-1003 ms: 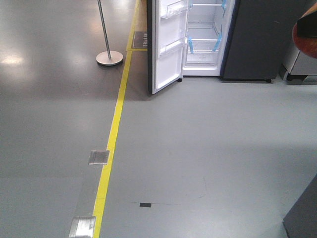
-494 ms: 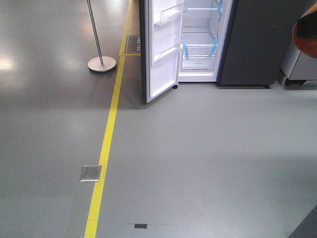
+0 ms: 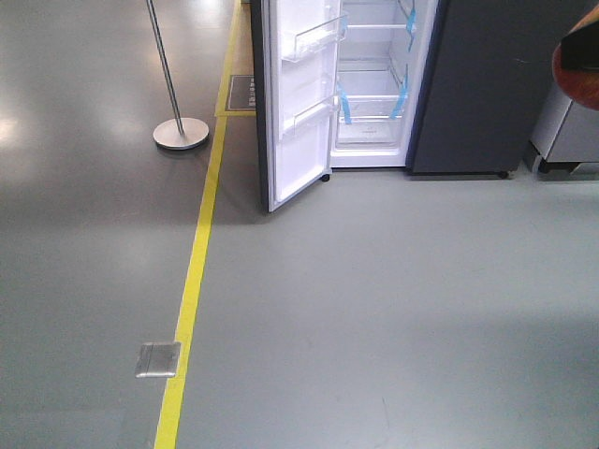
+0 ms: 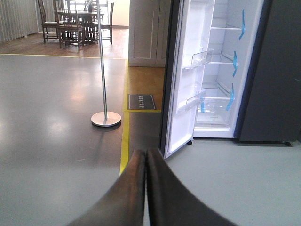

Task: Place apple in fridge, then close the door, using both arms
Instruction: 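Drive the base toward the open refrigerator, apple held in right gripper, then drive up to the open refrigerator door bins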

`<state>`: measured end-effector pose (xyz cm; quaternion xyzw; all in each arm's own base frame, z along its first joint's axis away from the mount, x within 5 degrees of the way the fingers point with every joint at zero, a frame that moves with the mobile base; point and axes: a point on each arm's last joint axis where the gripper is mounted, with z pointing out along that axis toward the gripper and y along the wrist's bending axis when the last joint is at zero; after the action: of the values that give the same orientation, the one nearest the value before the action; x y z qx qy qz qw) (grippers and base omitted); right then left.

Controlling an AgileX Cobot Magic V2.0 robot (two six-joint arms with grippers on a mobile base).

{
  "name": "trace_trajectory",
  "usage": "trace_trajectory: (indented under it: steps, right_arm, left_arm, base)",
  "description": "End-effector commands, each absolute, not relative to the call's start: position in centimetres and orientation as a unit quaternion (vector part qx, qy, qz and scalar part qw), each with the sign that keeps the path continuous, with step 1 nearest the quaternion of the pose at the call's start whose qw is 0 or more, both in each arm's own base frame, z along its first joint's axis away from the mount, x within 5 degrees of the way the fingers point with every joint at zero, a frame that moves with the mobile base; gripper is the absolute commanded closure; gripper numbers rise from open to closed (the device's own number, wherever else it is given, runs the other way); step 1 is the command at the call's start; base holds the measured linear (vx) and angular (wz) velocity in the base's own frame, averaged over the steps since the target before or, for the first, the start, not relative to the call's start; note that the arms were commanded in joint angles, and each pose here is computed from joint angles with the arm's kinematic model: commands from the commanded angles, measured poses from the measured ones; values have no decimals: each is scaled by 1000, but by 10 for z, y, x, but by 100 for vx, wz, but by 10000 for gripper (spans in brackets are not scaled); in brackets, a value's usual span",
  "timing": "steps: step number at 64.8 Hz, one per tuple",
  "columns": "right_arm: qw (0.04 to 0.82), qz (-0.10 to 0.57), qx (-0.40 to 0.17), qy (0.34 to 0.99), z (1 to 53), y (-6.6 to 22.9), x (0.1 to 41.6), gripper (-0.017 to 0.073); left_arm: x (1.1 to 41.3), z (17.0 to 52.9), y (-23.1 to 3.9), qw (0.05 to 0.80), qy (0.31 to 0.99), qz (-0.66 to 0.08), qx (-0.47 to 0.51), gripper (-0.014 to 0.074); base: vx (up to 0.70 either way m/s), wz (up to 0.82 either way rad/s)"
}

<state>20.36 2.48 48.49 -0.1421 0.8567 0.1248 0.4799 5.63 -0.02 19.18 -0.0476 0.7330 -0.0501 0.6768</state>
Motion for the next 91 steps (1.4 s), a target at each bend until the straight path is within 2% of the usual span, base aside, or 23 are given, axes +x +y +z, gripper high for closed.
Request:
trace_trajectory:
  steps: [1,91]
  right_arm:
    - [528,124,-136,829,501,25,198,534]
    - [528,124,-136,829,501,25,198,534]
  left_arm:
    - [55,205,-1,715,696,-59,-46,600]
    - [55,205,-1,715,696,-59,-46,600]
  base:
    - [23,-2]
    - [23,-2]
